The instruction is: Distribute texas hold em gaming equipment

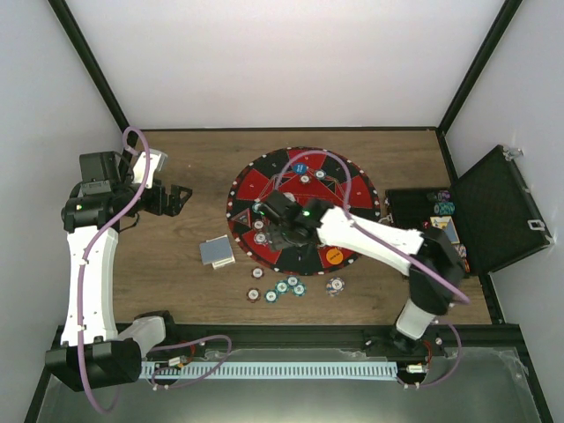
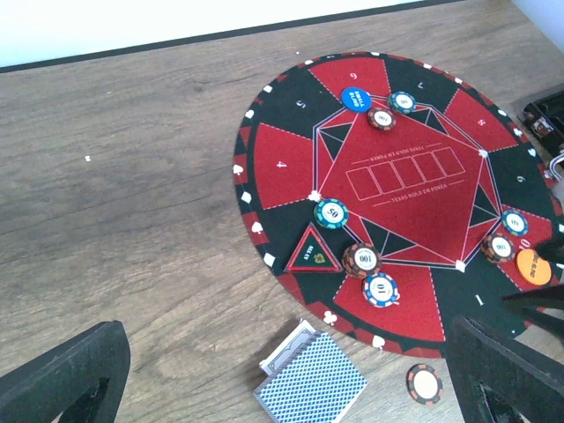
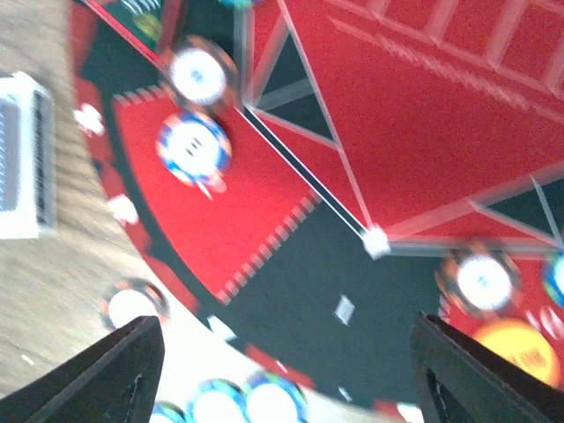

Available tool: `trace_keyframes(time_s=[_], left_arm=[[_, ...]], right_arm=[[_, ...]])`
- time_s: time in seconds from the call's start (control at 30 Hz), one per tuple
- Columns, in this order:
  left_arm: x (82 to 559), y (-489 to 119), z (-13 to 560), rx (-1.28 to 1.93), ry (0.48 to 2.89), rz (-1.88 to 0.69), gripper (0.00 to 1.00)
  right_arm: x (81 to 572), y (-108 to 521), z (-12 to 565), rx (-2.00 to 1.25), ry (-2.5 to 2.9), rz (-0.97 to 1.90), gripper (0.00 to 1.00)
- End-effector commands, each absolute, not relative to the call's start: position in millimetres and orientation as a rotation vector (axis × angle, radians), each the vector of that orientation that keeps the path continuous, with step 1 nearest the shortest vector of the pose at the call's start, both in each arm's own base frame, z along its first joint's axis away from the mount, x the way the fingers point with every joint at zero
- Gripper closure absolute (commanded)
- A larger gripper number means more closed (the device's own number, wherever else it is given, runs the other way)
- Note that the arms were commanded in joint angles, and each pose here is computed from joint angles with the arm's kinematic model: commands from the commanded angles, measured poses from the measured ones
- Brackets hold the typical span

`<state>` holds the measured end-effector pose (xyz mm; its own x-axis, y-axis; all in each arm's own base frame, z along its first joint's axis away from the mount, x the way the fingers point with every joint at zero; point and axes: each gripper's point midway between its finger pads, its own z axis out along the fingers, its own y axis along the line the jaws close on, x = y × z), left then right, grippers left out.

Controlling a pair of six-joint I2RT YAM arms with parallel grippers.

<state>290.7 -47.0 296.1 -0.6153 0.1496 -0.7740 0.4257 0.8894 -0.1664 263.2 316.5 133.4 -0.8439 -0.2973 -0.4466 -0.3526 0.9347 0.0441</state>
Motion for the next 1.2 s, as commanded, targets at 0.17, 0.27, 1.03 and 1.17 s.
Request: trace_keyframes(time_s=[0.17,0.27,1.03,1.17], left_arm=[[288,-50,308,0.428,2.196,-0.438,0.0],[287,-50,308,0.429,2.197,-0.439,0.0],[288,-48,310,0.426,2.197,-0.427,0.0],[288,-49,310,0.428,2.195,-0.43,0.0]], right_arm=[[198,198,100,-0.183,2.801,0.034,0.13],[185,185,94,-0.134,2.818,0.054,0.12],[163,178,59,-0.1,2.903,0.099,0.24],[161,174,54,-0.085,2.916,0.066,0.24]])
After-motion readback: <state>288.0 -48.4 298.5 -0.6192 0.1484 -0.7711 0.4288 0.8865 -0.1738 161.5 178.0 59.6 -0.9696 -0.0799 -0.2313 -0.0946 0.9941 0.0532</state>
